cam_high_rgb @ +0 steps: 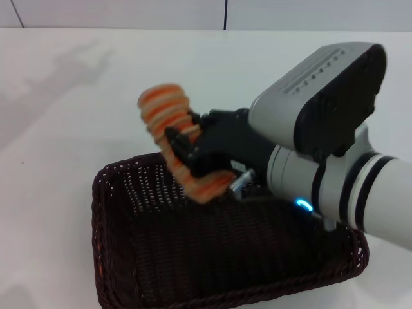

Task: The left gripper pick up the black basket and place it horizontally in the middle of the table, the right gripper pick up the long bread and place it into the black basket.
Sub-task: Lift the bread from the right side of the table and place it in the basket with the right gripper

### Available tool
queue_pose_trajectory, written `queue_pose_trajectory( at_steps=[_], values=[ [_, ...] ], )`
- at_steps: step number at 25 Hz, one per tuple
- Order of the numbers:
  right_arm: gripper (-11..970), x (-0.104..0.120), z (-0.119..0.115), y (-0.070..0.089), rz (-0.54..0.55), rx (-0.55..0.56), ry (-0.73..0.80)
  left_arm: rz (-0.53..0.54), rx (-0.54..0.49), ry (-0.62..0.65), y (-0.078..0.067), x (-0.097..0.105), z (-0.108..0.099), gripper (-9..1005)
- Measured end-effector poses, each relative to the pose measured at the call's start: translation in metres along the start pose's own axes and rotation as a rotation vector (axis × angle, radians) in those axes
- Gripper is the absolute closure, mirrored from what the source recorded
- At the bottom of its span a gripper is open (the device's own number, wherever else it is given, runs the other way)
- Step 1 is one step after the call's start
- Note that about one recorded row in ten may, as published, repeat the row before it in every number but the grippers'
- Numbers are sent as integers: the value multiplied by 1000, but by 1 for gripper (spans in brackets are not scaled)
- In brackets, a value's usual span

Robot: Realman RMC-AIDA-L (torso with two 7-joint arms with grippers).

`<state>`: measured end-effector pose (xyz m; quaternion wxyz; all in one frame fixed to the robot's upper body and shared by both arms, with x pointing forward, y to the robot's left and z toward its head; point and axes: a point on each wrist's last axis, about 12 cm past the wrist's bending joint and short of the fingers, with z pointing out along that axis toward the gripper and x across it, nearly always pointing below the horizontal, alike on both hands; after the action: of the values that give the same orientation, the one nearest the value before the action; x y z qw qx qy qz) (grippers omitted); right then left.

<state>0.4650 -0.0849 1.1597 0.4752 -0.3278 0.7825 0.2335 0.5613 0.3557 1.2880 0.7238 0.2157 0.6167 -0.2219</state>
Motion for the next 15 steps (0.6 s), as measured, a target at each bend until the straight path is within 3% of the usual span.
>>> queue_pose_trajectory(
  at_steps=[15],
  values=[
    [632,13,2,18,-47,-87,107,10,-27,-8,3,-3,-7,588]
  ],
)
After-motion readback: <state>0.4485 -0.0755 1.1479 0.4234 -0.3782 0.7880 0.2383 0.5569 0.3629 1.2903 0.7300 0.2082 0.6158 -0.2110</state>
